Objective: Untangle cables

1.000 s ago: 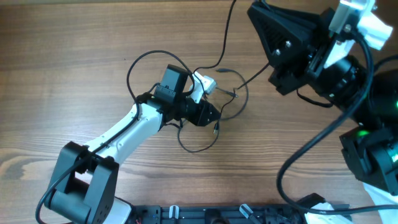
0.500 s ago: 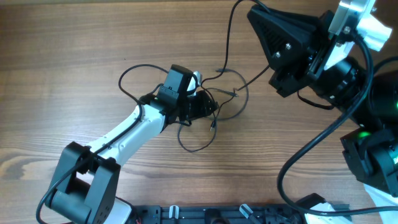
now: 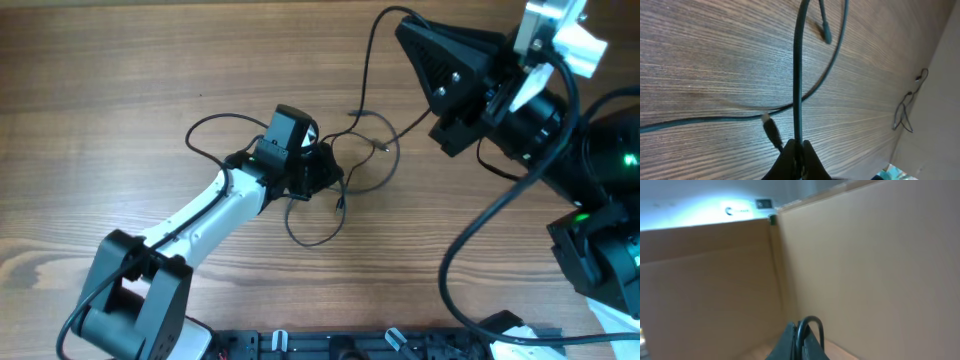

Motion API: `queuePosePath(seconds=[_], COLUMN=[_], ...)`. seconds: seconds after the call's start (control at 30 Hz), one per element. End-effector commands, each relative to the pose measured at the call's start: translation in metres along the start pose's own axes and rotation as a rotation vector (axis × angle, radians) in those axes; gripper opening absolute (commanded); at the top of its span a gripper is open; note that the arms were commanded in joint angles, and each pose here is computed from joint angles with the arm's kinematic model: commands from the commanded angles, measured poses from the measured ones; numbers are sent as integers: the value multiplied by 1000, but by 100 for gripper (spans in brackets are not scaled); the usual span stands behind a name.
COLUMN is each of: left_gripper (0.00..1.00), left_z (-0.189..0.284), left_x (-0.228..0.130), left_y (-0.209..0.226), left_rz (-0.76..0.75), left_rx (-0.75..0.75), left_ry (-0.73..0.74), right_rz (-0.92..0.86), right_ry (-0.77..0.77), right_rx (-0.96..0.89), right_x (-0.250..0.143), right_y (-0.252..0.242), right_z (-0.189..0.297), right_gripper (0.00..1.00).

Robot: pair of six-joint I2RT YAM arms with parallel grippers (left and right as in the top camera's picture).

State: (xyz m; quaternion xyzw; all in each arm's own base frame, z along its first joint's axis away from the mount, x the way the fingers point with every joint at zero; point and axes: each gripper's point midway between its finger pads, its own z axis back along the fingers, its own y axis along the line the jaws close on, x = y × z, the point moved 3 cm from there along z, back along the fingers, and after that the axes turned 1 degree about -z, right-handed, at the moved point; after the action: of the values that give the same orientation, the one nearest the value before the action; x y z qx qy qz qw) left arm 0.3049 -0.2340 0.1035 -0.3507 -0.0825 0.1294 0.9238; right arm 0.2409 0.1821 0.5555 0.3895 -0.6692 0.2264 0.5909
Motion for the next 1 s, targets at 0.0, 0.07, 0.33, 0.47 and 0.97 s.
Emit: queuePosePath(seconds=[0.0,0.07,0.33,0.47,0.97], left_gripper=[4,4,4,4,4], left_z=[34,52,99,107,110], left_x=[2,1,4,5,-5], left_y=[-24,-30,-2,23,49], left_rz=[-70,-104,-78,-17,-48], left_rx=[-88,-101,33,133,278], left_ry=[-48,-78,-182,-191,-161], right_rz=[72,84,117,201,565], right_ry=[-1,28,77,-15,-13], right_rx=[-160,-270,-558,-762,-1347], right_x=[2,-6,-18,4,43], right_y=[-21,-37,-80,-104,-204], right_z=[7,9,21,30,88], right_gripper=[4,4,4,4,4])
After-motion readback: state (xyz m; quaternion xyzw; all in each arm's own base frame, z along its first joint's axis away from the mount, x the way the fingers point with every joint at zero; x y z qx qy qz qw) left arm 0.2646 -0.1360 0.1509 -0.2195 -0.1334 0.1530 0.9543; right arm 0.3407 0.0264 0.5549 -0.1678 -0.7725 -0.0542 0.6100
